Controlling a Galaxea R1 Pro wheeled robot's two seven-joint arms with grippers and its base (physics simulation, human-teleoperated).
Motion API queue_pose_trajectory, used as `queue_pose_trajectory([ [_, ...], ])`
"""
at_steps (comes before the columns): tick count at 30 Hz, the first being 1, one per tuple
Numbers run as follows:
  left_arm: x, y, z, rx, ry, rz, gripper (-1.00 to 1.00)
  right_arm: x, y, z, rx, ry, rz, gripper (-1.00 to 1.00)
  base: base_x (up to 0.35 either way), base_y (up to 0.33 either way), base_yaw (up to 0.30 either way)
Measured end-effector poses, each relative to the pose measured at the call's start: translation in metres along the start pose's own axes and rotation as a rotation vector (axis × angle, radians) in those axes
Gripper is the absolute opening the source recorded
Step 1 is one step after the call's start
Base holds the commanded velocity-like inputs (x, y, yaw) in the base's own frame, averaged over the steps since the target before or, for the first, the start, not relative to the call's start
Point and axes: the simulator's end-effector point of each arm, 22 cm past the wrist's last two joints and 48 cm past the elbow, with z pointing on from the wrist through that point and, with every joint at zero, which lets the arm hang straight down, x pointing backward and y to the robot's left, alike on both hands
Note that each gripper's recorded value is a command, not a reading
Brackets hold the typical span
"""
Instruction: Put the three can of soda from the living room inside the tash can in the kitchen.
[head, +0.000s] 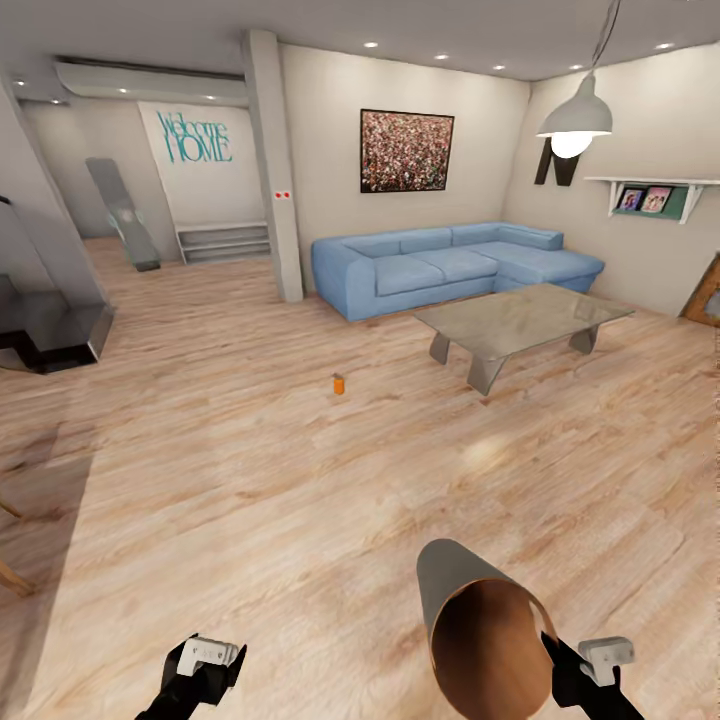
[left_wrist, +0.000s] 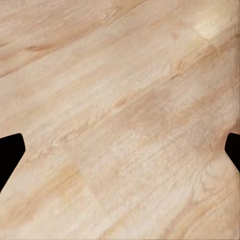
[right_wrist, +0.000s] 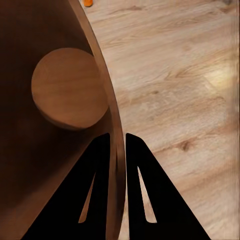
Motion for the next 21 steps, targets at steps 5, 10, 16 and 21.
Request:
queue_pose_trajectory([
  [5,0.0002,0.0009,-0.0001,-0.001,0.001,0.000,1.00,-0.0002,-0.0009,-0.0003,0.002,-0.001,-0.001,-1.00,0.328,0.000,-0.252],
  [10,0.0000,0.0016,-0.0002,-0.002,0.001,0.001,1.00,-0.0004,-0.0015,-0.0004,0.003,-0.002,0.000,-1.00,0.328,0.000,-0.252],
  [16,-0.0002,0.0017,-0.0002,-0.002,0.000,0.001,1.00,-0.0005,-0.0017,-0.0005,0.003,-0.002,0.000,-1.00,0.328,0.000,-0.248],
  [21,-0.0003,0.0018,-0.0002,-0.002,0.000,0.001,1.00,-0.0003,-0.0017,-0.0006,0.004,-0.002,0.000,-1.00,0.328,0.000,-0.236],
])
